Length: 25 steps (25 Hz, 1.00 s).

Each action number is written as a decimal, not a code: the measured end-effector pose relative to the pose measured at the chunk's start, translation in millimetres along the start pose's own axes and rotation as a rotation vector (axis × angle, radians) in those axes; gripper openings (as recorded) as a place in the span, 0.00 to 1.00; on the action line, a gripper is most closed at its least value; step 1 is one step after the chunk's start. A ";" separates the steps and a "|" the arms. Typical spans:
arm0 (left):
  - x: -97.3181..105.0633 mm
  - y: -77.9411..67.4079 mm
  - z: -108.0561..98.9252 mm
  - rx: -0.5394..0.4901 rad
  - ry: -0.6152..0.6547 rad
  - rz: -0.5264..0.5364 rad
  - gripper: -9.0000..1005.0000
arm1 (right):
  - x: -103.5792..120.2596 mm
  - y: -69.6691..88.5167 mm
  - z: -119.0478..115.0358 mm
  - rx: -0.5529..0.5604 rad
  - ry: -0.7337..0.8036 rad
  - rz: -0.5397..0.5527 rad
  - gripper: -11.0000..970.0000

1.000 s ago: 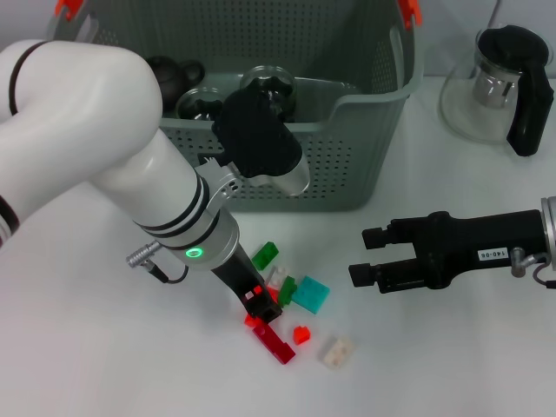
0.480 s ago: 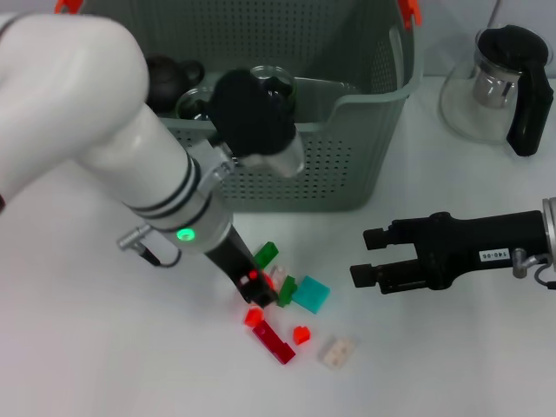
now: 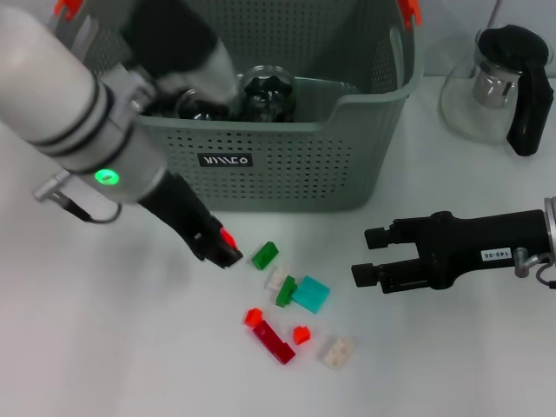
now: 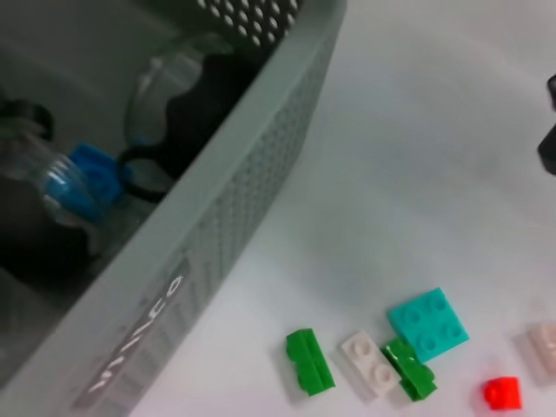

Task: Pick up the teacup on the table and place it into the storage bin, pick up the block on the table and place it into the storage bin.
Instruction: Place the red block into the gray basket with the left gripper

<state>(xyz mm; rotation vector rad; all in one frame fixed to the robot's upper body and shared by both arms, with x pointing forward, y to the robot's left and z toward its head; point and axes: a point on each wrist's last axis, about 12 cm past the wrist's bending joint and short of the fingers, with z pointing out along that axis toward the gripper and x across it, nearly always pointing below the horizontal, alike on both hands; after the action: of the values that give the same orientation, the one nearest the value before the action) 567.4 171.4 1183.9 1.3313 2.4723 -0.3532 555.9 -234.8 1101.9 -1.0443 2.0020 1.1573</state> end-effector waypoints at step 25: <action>-88.8 58.6 -75.2 -0.210 -0.385 -0.028 0.47 | 0.3 1.5 -1.2 -0.012 0.002 0.001 0.85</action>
<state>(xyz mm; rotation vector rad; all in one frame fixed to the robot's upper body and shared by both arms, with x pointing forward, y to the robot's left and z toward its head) 651.3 161.9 1283.1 1.0350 2.1415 -0.3119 554.3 -235.5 1102.9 -1.0514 1.9996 1.1700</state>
